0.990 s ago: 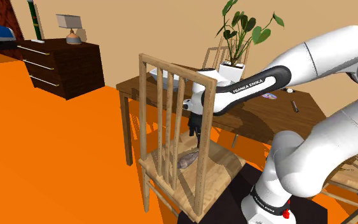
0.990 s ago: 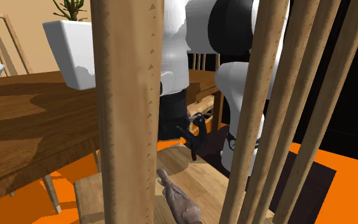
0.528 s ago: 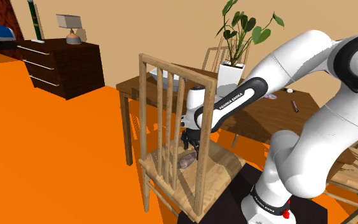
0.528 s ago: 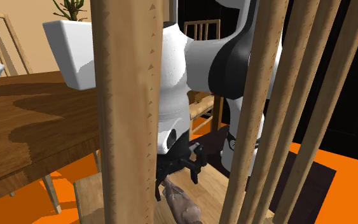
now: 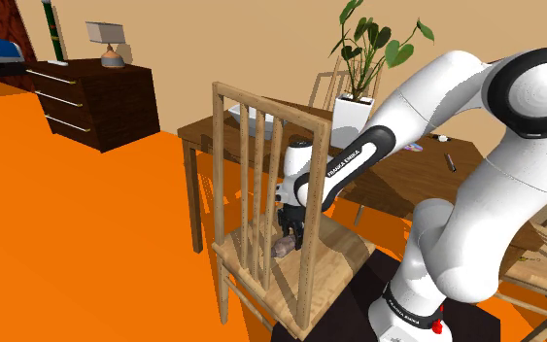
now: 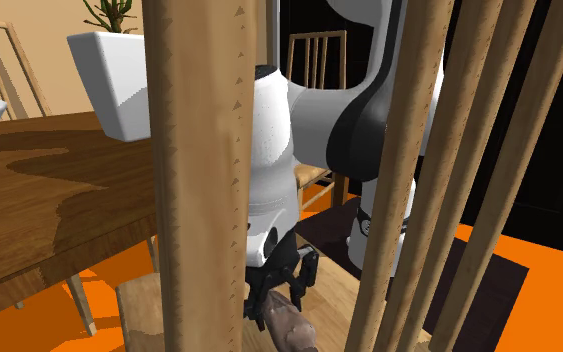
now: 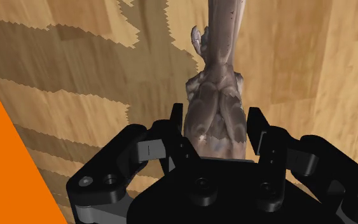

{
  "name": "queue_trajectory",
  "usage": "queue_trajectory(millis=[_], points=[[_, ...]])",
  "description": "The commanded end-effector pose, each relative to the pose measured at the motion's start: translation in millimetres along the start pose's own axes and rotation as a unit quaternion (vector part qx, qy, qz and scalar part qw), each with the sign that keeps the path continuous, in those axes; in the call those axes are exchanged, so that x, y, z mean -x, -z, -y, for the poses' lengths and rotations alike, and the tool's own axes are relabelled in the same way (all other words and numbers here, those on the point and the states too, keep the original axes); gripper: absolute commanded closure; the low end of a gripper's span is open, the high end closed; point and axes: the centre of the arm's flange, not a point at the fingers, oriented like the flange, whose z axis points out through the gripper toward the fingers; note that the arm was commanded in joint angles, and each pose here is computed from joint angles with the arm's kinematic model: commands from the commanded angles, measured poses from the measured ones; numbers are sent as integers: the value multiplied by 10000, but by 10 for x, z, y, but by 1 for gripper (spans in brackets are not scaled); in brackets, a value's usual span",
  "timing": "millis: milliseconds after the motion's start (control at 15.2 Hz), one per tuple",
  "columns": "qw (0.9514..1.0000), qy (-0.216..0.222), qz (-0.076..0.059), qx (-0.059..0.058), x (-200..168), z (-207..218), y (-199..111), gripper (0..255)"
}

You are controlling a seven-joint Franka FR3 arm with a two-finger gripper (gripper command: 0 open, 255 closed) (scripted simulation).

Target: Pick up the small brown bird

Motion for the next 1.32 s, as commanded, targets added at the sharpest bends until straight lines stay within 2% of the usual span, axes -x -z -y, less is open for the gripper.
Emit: queue_trajectory(millis=[0,462,1254], points=[[10000,0,0,0,1,1,-7,255],[10000,0,0,-1,-1,-4,-6,255],[10000,0,0,-1,-5,62,624,255]])
